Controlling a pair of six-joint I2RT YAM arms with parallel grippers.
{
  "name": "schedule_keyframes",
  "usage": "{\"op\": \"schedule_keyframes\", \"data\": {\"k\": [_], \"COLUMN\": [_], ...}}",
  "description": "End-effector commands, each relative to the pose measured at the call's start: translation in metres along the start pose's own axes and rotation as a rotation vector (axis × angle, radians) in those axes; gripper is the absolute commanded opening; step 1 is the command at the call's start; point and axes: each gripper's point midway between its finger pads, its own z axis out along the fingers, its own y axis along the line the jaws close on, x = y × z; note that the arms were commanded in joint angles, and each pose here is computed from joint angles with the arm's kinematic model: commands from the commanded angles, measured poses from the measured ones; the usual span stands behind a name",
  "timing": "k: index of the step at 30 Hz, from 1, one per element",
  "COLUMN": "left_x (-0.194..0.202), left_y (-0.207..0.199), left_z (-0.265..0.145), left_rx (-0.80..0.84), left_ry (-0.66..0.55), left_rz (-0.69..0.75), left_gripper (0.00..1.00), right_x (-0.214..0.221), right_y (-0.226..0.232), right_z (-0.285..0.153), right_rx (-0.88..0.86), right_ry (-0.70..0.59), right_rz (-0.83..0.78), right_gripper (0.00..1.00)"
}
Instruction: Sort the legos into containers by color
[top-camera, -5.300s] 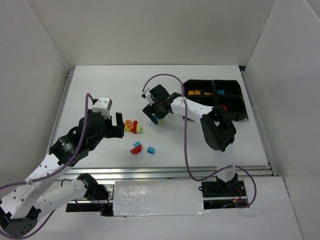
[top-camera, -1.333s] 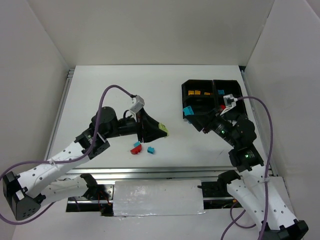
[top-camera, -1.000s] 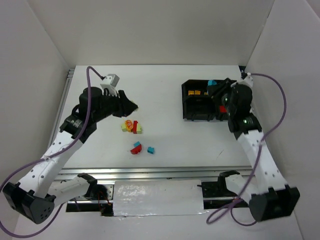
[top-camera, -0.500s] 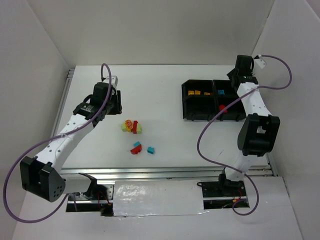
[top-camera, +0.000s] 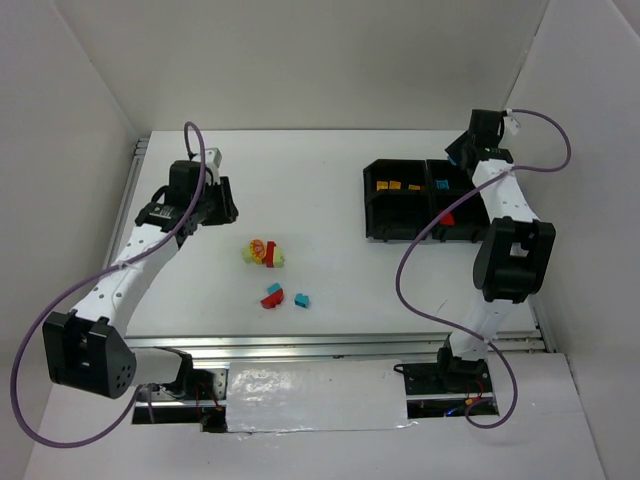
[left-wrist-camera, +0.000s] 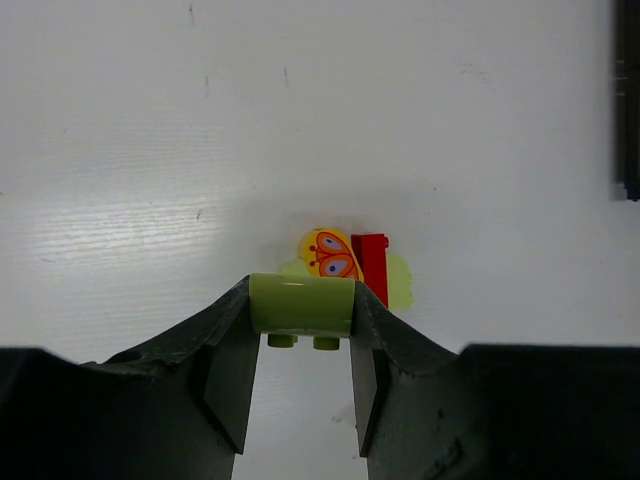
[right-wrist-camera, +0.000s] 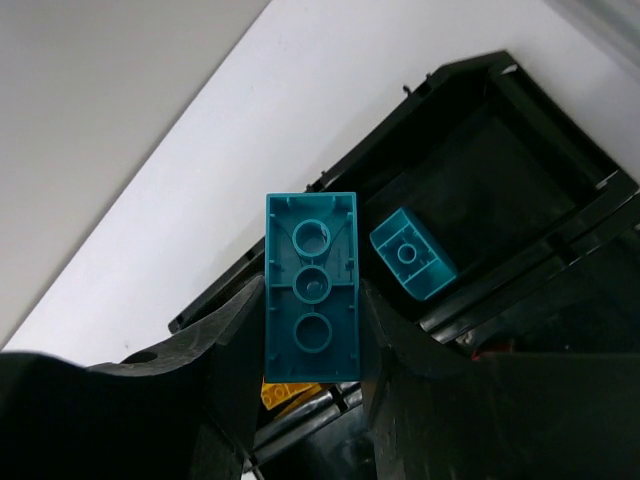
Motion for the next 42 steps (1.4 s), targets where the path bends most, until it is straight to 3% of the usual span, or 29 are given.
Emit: {"op": "schedule_keyframes", "data": {"k": [1, 4, 9, 13, 31, 37, 40, 42], "left_x": [-0.012, -0.013, -0.008, -0.013, -0.021, -0.077, -0.136, -0.143], "left_y": [-0.019, -0.019, -0.017, -0.015, -0.02, -0.013, -0.017, -0.015], "left_z": [-0.016, -0.031, -0.044, -0.058, -0.063, -0.055, -0.066, -0.053], "left_rx": [0.104, 0.118, 0.102, 0.064, 0.086, 0.094, 0.084, 0.069], "left_ry": [-0.063, -0.107, -0.152, -0.214, -0.243, -0.252, -0.322, -0.295], "left_rz": [-0.014, -0.013, 0.007, 0.039, 0.032, -0.16, -0.192, -0.207], "left_gripper": [0.0, 0.0, 0.0, 0.0, 0.0, 0.0, 0.0, 0.0], "right_x": [0.001, 0.017, 0.019, 0.018, 0.011, 0.005, -0.004, -0.007], "right_y": [0.001, -0.007, -0.02, -0.018, -0.008, 0.01, 0.017, 0.022], "right_z": [-0.005, 0.016, 0.029, 0.026, 0.013, -0.01, -0.01, 0.0], "right_rx": [-0.022, 0.023, 0.098, 0.081, 0.03, -0.058, -0.097, -0.113], "right_ry": [0.037, 0.092, 0.078, 0.073, 0.069, 0.087, 0.082, 0.089], "right_rz": [0.023, 0.01, 0.009, 0.011, 0.017, 0.033, 0.061, 0.073], "right_gripper": [0.0, 0.0, 0.0, 0.0, 0.0, 0.0, 0.0, 0.0]}}
